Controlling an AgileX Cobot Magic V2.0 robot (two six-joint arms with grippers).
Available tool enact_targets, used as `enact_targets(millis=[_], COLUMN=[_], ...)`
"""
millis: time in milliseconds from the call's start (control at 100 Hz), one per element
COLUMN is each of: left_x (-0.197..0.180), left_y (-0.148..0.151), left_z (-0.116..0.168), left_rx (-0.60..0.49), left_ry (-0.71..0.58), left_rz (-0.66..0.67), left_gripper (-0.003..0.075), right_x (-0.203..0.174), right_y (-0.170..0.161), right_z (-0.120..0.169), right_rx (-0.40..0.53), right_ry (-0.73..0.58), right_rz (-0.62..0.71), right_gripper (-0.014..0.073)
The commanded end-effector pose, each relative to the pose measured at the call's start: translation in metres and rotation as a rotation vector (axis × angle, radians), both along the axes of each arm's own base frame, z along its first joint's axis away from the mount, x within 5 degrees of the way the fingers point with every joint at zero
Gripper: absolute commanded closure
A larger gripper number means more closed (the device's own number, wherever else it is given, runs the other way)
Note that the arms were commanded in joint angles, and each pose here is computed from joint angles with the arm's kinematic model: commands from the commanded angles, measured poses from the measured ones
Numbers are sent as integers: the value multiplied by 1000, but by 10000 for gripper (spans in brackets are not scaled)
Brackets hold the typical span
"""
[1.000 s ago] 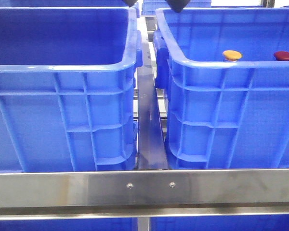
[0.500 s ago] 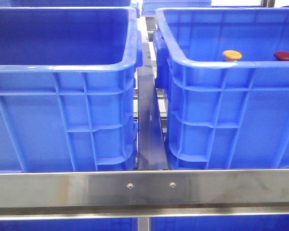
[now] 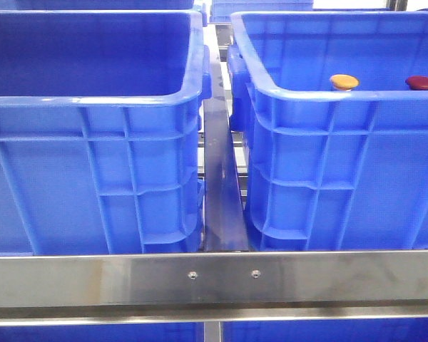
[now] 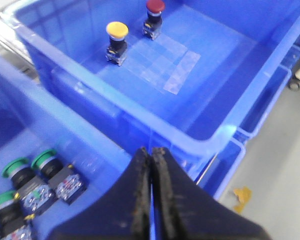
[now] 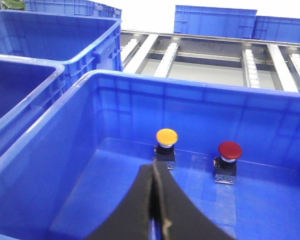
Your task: Pick red and yellow buttons and place in box
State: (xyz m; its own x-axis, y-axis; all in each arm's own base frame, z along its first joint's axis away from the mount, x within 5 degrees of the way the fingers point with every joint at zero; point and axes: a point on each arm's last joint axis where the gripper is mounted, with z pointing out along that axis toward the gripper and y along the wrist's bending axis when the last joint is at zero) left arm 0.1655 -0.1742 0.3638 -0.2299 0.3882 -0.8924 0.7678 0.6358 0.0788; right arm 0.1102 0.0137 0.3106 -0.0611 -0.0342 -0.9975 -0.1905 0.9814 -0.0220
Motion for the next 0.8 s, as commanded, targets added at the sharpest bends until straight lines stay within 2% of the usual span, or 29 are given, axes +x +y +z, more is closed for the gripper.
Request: enact_targets(millis=[0,150,370,550,790], left_x=[-12,-23,-33,-37,-50], left_y=[12,38,77,105,142], left_z=[15,-3,-28,-38,-38], left_rx=[-137,-201,-184,-186,-158], left_ry=[-105,-138,-139,-167,-284], left_rz=[14,75,208,347,559], left_gripper=[740,740,740,740,740], right_x=[-1,-1,-1,-1,-1], right_y=[-1,-1,-1,-1,-1], right_z=[9,9,9,9,9], right_rx=[14,14,14,14,14], right_ry=[-32,-32,-32,-32,-32], right_rz=[-9,-9,-9,-9,-9], right_gripper=[657,657,657,657,657])
